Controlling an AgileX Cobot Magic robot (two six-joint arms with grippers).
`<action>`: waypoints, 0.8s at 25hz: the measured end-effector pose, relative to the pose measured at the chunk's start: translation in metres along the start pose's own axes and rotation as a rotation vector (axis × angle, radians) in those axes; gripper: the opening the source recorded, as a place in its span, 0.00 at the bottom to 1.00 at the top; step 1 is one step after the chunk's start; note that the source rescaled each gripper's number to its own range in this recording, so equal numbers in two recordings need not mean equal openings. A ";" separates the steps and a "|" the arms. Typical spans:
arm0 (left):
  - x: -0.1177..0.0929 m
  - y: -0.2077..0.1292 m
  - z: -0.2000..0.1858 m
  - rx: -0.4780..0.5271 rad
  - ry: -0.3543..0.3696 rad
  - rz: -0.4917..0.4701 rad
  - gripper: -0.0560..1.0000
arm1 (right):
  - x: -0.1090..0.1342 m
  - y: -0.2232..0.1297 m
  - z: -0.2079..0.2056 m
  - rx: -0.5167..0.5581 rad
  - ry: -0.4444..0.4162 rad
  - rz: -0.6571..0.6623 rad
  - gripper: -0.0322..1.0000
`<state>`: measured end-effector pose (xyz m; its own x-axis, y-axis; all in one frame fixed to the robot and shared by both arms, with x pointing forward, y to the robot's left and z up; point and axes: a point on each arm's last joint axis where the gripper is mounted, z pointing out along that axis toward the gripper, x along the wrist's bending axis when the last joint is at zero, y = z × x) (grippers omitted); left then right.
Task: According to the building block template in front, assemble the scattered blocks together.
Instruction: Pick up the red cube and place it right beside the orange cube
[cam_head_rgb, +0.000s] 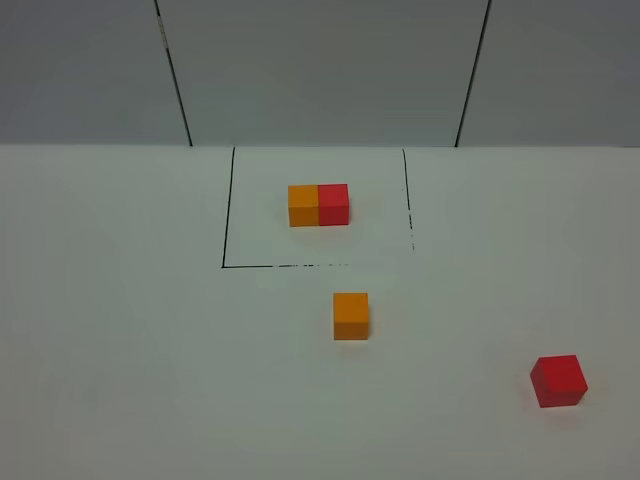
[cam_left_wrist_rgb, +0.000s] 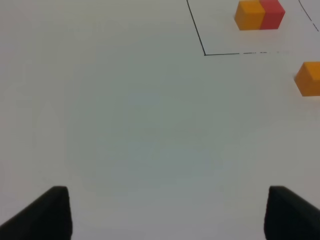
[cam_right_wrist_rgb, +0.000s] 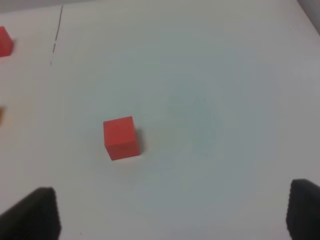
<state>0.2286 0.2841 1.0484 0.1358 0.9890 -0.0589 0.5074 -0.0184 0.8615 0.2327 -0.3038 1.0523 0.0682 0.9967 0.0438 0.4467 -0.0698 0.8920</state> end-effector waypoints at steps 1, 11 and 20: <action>0.000 0.000 0.000 0.000 0.000 0.000 0.67 | 0.000 0.000 0.000 0.000 0.000 0.000 0.81; 0.000 0.000 0.000 0.000 0.000 0.000 0.67 | 0.000 0.000 0.000 0.000 0.000 0.000 0.81; 0.000 0.000 0.000 0.000 0.000 0.000 0.67 | 0.000 0.000 0.000 0.000 0.003 0.002 0.81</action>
<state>0.2286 0.2841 1.0484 0.1358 0.9890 -0.0589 0.5074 -0.0184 0.8615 0.2327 -0.3035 1.0523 0.0659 0.9967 0.0471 0.4469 -0.0717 0.8917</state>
